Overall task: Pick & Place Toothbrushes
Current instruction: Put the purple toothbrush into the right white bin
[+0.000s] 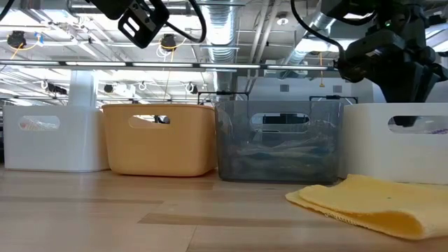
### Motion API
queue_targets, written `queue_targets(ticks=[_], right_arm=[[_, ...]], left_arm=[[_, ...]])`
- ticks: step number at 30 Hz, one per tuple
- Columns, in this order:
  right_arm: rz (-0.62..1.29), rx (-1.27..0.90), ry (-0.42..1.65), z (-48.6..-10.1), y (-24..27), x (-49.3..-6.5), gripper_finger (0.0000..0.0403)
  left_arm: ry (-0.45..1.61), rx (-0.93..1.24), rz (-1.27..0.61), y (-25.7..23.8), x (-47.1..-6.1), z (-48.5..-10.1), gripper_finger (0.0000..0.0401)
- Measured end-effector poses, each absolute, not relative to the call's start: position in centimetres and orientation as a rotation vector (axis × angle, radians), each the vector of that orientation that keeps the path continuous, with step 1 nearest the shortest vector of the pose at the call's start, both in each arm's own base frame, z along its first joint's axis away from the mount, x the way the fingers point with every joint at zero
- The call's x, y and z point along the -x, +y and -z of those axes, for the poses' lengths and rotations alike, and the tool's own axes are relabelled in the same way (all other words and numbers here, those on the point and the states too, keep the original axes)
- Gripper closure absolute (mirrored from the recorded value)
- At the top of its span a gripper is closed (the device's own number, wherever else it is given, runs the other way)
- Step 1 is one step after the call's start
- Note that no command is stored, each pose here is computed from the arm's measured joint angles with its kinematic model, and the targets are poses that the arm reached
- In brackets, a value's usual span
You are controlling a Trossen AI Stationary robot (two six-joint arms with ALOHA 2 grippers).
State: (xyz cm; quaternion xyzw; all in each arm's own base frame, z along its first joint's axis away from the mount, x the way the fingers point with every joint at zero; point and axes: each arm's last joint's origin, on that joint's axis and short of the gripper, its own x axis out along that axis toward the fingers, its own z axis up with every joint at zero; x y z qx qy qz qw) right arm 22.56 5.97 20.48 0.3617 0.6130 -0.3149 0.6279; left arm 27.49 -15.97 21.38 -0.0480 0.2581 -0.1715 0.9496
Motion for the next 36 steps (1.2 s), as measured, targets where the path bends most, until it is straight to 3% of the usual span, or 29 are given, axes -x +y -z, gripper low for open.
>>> queue_targets(ticks=[7, 12, 28, 36], right_arm=[[0.681, -0.789, 1.407, -20.6, 5.9, -22.7, 0.0251], [0.657, -0.781, 1.375, -21.4, 5.6, -23.3, 0.0229], [0.616, -0.736, 1.287, -22.4, 3.3, -25.0, 0.028], [0.627, -0.687, 1.348, -20.9, 3.3, -25.7, 0.0274]], left_arm=[[0.525, 0.098, 0.349, -16.0, -27.5, -21.4, 0.04], [0.524, 0.098, 0.349, -16.0, -27.5, -21.4, 0.04], [0.525, 0.091, 0.354, -16.0, -27.5, -21.4, 0.04], [0.526, 0.09, 0.353, -16.0, -27.5, -21.4, 0.04]])
